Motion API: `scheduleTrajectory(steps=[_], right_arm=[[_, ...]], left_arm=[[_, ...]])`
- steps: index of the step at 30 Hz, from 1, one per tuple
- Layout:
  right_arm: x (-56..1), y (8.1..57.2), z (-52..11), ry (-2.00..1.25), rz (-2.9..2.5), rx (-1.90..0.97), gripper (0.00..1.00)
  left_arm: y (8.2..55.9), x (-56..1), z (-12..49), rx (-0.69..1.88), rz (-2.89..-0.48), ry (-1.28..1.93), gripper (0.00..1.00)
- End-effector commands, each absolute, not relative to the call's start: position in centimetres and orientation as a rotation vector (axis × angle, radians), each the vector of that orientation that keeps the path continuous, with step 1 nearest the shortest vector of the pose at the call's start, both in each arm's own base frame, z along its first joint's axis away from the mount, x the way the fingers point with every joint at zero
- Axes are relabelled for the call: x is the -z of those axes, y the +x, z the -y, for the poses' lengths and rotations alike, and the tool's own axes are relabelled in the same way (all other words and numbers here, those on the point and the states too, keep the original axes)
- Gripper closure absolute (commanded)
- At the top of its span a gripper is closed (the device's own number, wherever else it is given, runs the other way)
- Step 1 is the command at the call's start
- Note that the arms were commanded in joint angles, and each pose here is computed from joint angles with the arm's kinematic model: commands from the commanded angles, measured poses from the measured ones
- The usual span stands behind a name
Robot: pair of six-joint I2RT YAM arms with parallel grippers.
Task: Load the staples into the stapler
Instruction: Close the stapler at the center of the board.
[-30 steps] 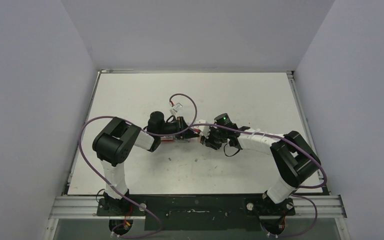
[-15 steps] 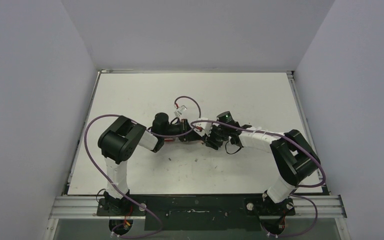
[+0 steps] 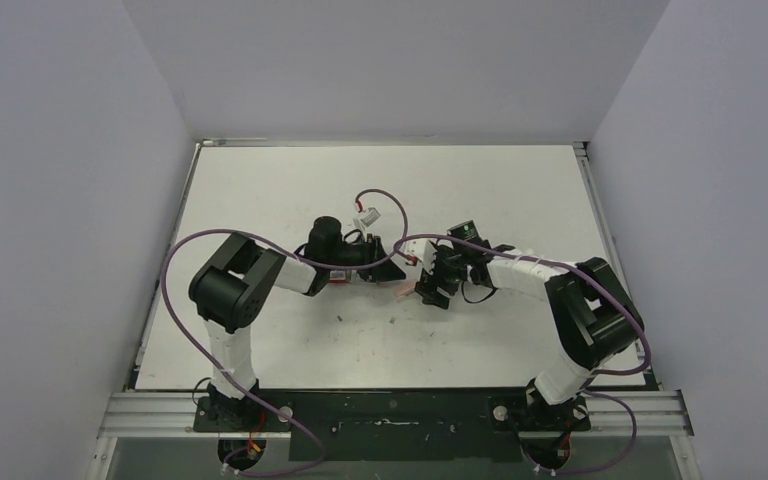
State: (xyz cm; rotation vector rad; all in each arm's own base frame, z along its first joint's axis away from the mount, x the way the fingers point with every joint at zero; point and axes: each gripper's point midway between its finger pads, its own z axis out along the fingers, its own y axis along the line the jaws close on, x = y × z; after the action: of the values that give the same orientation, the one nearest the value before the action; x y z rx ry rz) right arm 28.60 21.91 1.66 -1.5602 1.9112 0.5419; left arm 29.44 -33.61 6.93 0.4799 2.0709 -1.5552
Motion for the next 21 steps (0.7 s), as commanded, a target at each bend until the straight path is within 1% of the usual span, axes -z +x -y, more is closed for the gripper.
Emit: scheduleTrajectory(steps=[1,6,10,15,21], right_arm=[[-3.3,27.9,-22.3,-1.614,-1.823,-0.593,0.26],[-3.6,27.6,-22.6,-1.643,-1.789,-0.636,0.26],[-5.2,27.3,-22.7,-1.631,-1.753,-0.697,0.26],[-7.5,27.2,-21.9,-1.599,-1.731,-0.67,0.26],[-10.4,27.5,-20.1,-1.524,-1.733,-0.637,0.26]], left_arm=[[30.5,-9.0,33.5,1.449,-1.98,0.651,0.58],[30.1,-8.9,32.9,1.371,-1.946,0.741,0.46],[29.2,-8.3,32.6,1.281,-1.919,0.854,0.39],[28.3,-7.0,32.9,1.127,-1.897,1.005,0.35],[27.4,-4.8,34.0,0.957,-1.892,1.177,0.35]])
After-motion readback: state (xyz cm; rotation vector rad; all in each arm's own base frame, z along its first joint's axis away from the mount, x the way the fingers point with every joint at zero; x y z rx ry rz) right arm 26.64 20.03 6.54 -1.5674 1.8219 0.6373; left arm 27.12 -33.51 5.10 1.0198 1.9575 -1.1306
